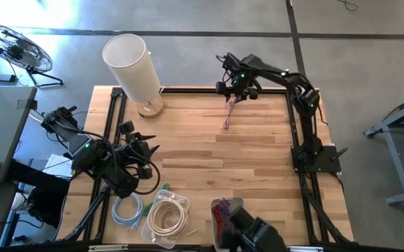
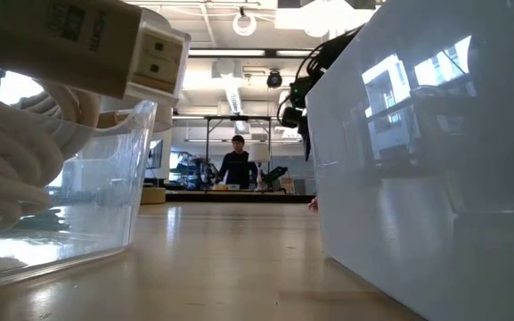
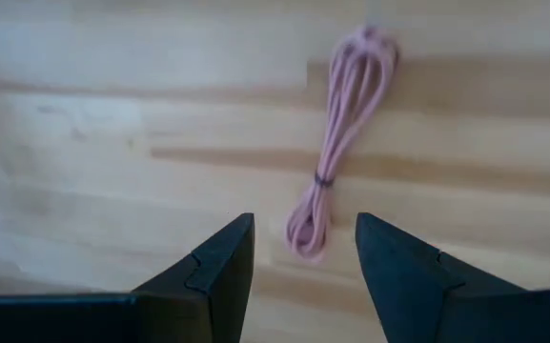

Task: Pick & Place USB Port
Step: Put the pink USB cable into the gray bin

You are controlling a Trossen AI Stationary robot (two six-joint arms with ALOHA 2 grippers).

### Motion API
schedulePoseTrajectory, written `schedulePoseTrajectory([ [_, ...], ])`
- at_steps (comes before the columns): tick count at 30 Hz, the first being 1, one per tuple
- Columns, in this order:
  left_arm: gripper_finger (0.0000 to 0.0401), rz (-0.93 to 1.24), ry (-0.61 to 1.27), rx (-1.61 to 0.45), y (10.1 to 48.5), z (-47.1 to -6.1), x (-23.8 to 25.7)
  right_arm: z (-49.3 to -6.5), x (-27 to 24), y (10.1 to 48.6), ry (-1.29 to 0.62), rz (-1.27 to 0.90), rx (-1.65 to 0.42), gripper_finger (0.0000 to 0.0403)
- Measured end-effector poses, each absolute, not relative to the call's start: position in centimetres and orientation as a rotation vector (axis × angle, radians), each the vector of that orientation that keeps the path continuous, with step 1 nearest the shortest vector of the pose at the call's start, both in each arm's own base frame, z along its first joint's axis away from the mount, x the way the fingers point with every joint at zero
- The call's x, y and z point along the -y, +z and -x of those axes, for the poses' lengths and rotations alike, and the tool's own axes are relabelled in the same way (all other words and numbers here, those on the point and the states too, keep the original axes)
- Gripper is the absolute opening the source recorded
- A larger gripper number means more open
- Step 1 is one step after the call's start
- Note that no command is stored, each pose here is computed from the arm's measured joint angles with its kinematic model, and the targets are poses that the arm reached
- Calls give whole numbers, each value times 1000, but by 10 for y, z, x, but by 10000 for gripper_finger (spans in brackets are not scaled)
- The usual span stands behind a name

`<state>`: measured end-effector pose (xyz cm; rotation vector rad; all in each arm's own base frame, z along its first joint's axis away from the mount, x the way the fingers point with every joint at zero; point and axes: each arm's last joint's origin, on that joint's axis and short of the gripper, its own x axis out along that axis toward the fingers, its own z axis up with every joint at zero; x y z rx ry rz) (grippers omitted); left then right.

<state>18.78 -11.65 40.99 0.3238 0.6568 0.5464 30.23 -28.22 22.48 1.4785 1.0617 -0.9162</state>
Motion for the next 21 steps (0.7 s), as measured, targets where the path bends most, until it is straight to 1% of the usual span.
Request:
schedulePoseTrajectory([
  [3, 151, -325, 546, -658, 410, -188, 116, -300, 290, 225, -952, -1417, -1025, 176],
  [8, 151, -328, 547, -661, 410, -187, 116, -289, 302, 225, -979, -1325, -1026, 176],
  [10, 151, -332, 547, -664, 410, -187, 116, -285, 307, 225, -924, -1259, -1035, 176],
  [14, 151, -343, 548, -673, 409, -186, 115, -275, 314, 226, -706, -1112, -1093, 176],
  [17, 151, -352, 551, -678, 409, -186, 115, -268, 314, 225, -581, -985, -1171, 176],
  [21, 151, -363, 553, -685, 409, -185, 114, -262, 314, 224, -487, -689, -1315, 176],
])
